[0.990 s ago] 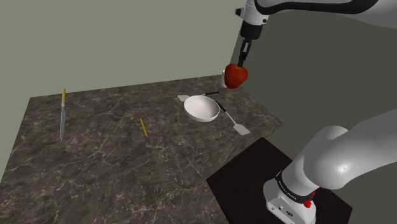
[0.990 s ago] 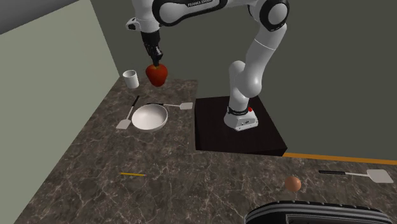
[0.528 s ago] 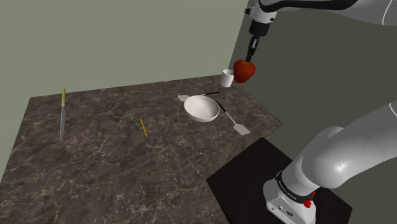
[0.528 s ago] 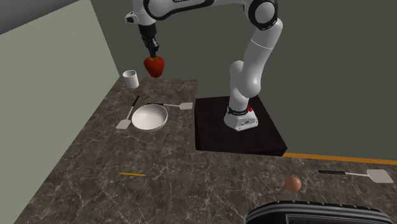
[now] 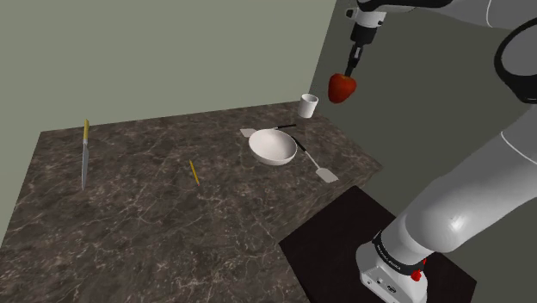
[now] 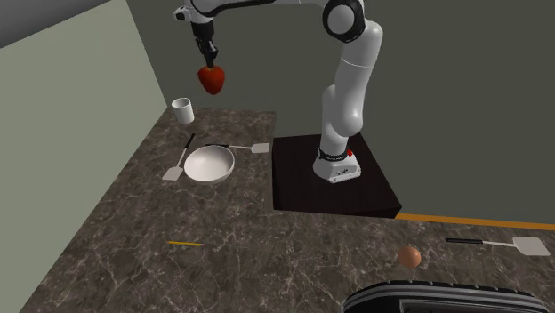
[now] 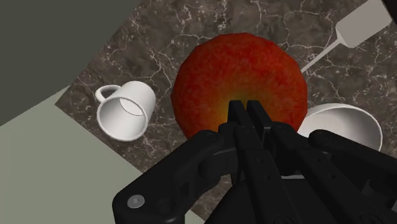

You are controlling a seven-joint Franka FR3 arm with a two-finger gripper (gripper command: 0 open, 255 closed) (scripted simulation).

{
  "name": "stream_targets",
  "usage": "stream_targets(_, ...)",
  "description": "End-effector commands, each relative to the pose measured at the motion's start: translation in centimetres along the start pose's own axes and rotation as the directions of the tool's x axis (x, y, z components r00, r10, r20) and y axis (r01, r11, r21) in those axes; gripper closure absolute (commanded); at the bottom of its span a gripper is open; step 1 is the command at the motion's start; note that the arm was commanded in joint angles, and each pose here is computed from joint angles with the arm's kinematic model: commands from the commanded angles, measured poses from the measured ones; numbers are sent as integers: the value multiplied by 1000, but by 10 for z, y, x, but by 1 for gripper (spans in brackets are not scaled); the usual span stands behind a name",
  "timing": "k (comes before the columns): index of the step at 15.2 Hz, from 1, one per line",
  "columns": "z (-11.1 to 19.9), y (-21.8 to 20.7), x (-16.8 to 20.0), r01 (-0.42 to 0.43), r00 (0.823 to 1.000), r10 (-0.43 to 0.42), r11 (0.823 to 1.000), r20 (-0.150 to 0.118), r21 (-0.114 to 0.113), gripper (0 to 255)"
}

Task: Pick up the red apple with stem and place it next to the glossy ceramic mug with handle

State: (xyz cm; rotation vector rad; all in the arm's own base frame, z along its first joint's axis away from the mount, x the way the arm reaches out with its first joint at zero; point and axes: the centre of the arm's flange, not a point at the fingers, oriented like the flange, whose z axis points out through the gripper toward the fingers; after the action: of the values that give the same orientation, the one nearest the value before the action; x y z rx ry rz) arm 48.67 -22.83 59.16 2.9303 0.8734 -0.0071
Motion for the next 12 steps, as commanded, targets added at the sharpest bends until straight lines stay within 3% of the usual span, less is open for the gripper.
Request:
stream_targets(1, 5, 26, -9, 1, 1000, -1, 1000, 0, -1, 255)
stream_targets(7, 11, 94, -35, 1, 1000, -1, 1000, 0, -1, 255)
stream_targets(12, 38, 92, -34, 1, 1000, -1, 1000, 0, -1, 255)
